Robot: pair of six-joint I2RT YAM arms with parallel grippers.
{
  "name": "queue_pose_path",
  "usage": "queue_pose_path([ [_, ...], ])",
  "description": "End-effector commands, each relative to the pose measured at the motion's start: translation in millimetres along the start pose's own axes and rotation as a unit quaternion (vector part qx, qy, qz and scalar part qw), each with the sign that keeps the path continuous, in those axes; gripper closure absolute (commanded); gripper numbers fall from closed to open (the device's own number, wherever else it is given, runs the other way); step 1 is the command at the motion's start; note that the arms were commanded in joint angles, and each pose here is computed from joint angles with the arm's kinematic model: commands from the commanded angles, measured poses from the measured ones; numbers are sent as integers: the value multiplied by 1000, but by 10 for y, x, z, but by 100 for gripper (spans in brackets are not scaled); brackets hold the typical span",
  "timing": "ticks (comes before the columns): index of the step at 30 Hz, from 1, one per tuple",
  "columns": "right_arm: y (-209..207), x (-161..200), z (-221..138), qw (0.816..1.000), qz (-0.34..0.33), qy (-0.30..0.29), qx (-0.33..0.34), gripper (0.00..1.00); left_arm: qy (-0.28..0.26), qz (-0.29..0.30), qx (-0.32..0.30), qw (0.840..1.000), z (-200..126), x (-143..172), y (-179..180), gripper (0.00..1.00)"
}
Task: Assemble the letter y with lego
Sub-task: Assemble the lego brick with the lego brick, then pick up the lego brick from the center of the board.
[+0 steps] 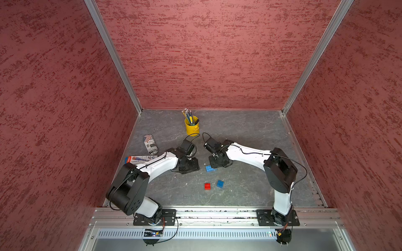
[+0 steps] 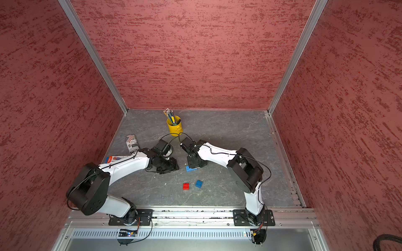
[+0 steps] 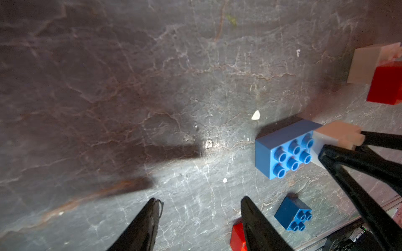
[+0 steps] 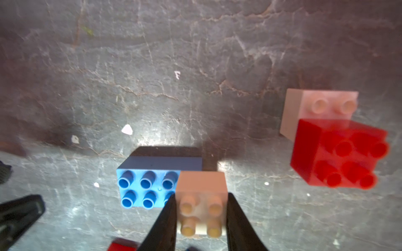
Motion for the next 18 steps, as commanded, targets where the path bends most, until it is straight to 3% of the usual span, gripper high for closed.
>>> queue_pose_path([
  [1,70,0,-57,999,9,-3,-33,55,-7,1,-2,1000,-74,-2,-19,38],
  [6,30,-20,-233,998,18,-26,-49,47,-11,11,4,1000,-167,15,-98,38],
  [13,-213,64,-486,994,39,-70,-80,46,23,43,32,998,-218,140,-308,38],
  [18,-422,268,-623,985,22,-85,-149,48,47,45,36,997,-180,297,-426,39],
])
Point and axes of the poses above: each gripper's point midway between its finger pads, its own z axis out along the fingers, its own y axis along the line the jaws close on, x = y × z, the point moved 10 cm from there along -z, back along the fingers, and after that the axes turned 13 degrees about z, right-handed, at the moved point
